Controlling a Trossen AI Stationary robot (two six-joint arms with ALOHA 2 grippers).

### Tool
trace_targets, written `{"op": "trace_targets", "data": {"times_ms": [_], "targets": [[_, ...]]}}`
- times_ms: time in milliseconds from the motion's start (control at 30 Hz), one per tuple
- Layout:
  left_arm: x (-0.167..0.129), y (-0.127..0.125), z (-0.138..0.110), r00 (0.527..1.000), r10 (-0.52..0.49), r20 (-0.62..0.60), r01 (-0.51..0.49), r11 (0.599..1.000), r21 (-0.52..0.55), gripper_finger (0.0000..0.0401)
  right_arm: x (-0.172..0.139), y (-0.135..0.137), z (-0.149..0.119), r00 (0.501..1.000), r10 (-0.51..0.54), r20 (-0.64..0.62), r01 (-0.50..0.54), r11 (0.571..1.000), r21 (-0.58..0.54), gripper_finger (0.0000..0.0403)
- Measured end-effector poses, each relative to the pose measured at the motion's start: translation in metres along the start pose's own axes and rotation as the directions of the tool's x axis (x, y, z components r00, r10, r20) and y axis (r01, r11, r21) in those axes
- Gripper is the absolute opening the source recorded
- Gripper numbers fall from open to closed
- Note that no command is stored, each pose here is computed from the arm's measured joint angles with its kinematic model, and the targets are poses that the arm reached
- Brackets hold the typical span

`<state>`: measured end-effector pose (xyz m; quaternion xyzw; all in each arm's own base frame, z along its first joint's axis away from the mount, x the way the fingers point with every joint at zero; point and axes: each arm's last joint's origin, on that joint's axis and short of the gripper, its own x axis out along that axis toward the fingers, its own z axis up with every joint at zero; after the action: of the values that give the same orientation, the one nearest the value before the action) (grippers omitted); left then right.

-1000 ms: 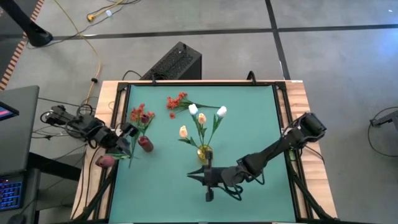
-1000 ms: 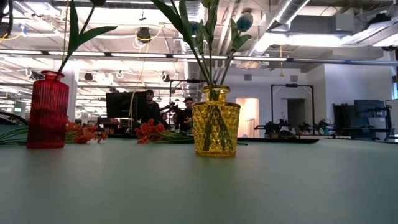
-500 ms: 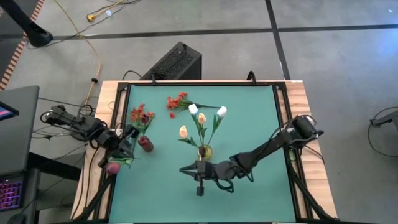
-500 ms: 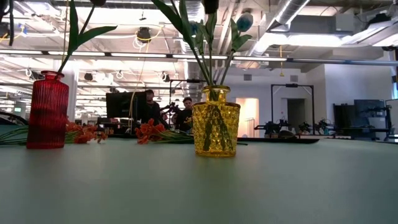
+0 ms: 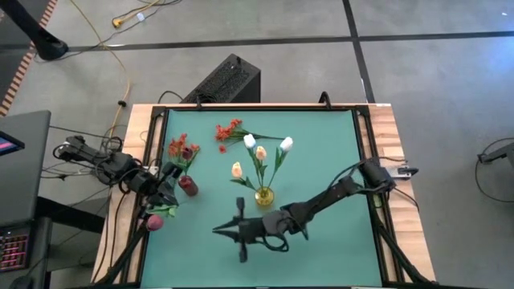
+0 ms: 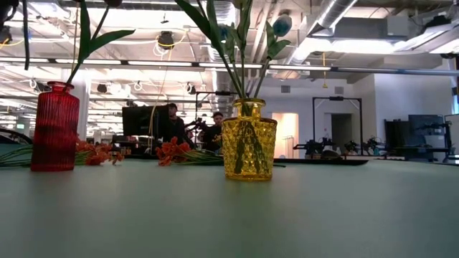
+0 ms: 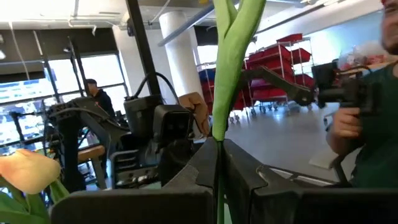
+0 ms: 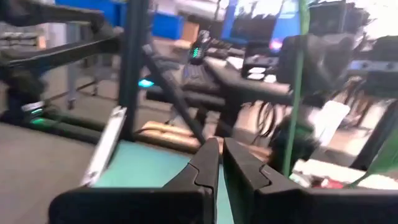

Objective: Sort flowers into vase by color
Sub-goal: Put the red flower into the red vase

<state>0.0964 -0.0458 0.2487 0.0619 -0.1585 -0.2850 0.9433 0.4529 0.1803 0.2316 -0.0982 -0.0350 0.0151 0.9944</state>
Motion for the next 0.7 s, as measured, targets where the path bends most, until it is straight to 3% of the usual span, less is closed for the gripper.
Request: {"op": "trace_targets", "data": {"times_ms": [300, 433, 700], "targets": [[0.000, 0.000, 0.000, 1.000, 0.016, -0.004, -0.016, 1.000, -0.009, 0.0000, 0.043, -0.023, -0.010, 0.996, -0.079, -0.034, 0.076, 0.995, -0.065, 0.0077], [0.000, 0.002, -0.001, 0.998, 0.054, -0.011, -0.054, 0.998, 0.007, 0.0000, 0.049, -0.035, -0.004, 0.994, -0.111, -0.015, 0.109, 0.989, -0.100, 0.0124], [0.000, 0.003, 0.002, 0.995, 0.100, 0.013, -0.100, 0.995, -0.012, 0.0000, 0.056, -0.055, 0.009, 0.989, -0.145, 0.031, 0.145, 0.989, -0.005, 0.0237]]}}
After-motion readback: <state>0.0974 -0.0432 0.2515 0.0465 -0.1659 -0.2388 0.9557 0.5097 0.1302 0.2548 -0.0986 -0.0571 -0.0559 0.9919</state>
